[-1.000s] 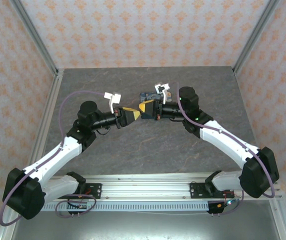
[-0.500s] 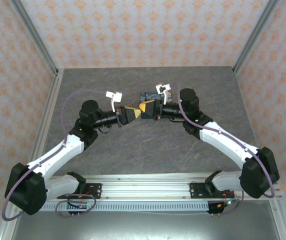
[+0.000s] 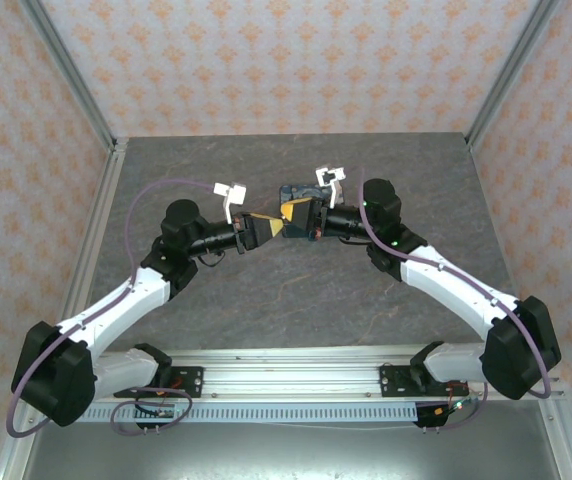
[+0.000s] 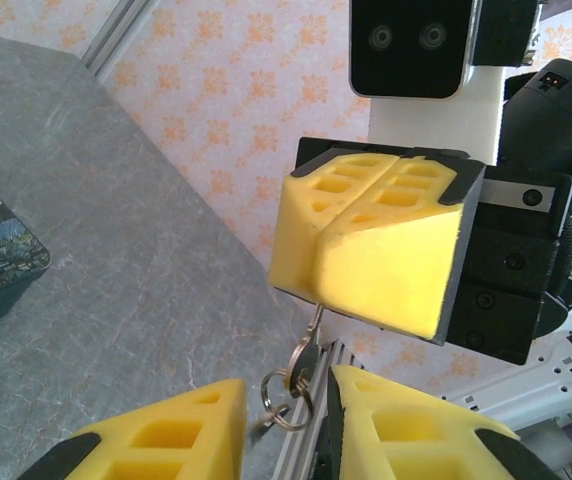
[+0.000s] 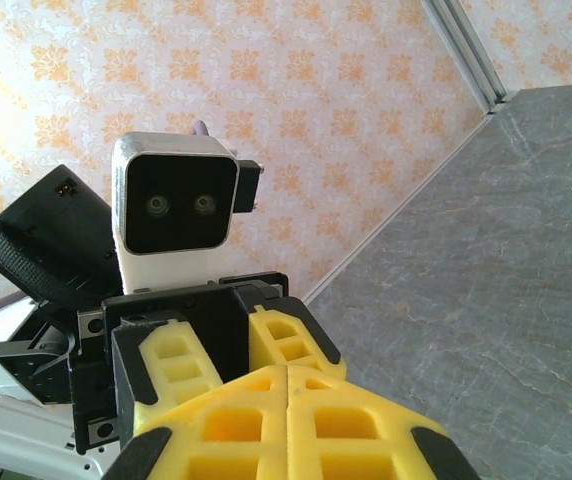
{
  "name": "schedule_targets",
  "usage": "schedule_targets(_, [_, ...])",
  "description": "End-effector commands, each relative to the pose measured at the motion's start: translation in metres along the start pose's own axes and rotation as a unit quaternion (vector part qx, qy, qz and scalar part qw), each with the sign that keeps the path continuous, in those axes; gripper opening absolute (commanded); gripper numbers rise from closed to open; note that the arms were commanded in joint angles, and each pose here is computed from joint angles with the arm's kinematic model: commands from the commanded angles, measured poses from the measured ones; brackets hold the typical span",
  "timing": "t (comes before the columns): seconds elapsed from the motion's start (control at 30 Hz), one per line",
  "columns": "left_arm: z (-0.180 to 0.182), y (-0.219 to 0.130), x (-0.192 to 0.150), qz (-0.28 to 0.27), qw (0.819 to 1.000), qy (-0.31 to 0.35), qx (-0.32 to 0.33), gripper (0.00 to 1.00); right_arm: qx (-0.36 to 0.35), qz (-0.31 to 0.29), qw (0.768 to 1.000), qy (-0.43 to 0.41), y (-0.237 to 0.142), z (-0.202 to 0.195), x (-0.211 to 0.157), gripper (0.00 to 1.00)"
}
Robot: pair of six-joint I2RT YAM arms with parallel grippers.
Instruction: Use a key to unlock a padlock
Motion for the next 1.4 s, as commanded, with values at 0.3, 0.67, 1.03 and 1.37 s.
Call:
schedule_targets(0.3, [-0.013, -0.001, 0.011, -0.011, 0.999, 0.024, -0.028, 0.24, 0.018, -0.027, 0.999, -0.021, -0.003, 0.01, 0.009, 0.0])
schedule_targets(0.67, [-0.015, 0.0, 0.014, -0.014, 0.999, 0.03, -0.032, 0.24, 0.02, -0.02, 0.999, -0.018, 0.001, 0.007, 0.008, 0.0])
schedule_targets(1.03, [-0.015, 0.001, 0.014, -0.013, 0.999, 0.031, -0.033, 0.15, 0.022, -0.017, 0.999, -0.017, 0.005, 0.006, 0.006, 0.0])
schedule_targets(1.37, [-0.01, -0.005, 0.008, -0.007, 0.999, 0.044, 0.014, 0.0, -0.023, -0.017, 1.0, -0.01, 0.001, 0.0, 0.003, 0.05])
Point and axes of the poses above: each hand's point on the last joint's axis, 136 mm out from that joint toward the fingers, its own y axis out along the fingers, its own z axis along the line the jaws close on, x = y × z, the point moved 9 cm from there along -y, back along the fingers, and after that the axes turned 2 degrees about -y, right-handed, at the moved point
